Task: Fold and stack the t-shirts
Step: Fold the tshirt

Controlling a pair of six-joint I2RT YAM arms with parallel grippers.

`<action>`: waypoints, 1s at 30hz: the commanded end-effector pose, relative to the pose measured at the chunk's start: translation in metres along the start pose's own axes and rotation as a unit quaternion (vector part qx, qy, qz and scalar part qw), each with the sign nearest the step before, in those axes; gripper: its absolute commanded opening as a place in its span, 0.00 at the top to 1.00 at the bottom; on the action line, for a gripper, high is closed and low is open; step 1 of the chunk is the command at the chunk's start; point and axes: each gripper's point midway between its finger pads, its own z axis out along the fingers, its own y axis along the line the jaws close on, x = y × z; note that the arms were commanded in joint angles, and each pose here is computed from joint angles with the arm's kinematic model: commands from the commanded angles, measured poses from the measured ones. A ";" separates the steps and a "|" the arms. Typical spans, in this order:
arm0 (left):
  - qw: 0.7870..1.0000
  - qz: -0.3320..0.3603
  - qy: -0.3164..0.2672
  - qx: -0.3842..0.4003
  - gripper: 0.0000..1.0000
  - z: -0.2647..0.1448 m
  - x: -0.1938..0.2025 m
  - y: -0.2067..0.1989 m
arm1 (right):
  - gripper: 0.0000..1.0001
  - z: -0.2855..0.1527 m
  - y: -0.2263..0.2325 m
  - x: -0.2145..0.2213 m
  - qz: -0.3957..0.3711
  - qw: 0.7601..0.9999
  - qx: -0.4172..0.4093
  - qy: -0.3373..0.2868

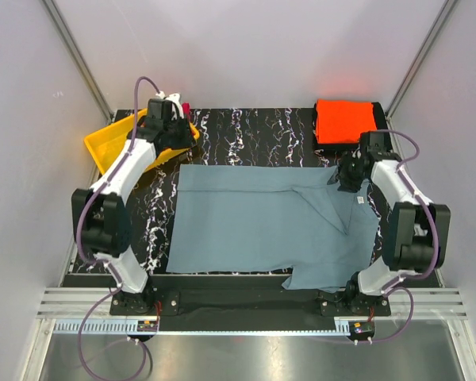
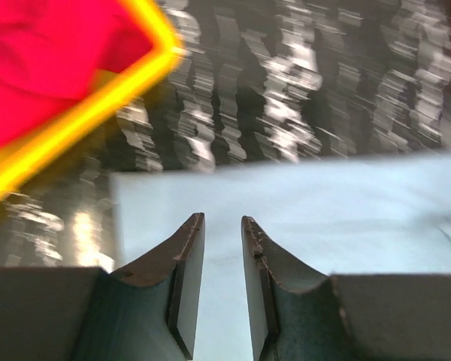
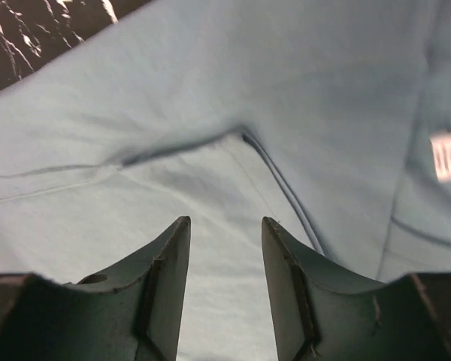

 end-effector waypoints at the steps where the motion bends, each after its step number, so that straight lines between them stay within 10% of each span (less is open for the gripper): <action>1: 0.995 0.004 0.025 0.098 0.69 -0.026 0.028 -0.045 | 0.50 0.015 0.020 -0.016 -0.059 0.997 -0.053 0.010; 30: 0.985 0.048 0.025 0.165 0.66 -0.068 0.068 -0.078 | 0.58 0.079 0.011 -0.009 -0.143 0.987 -0.027 0.062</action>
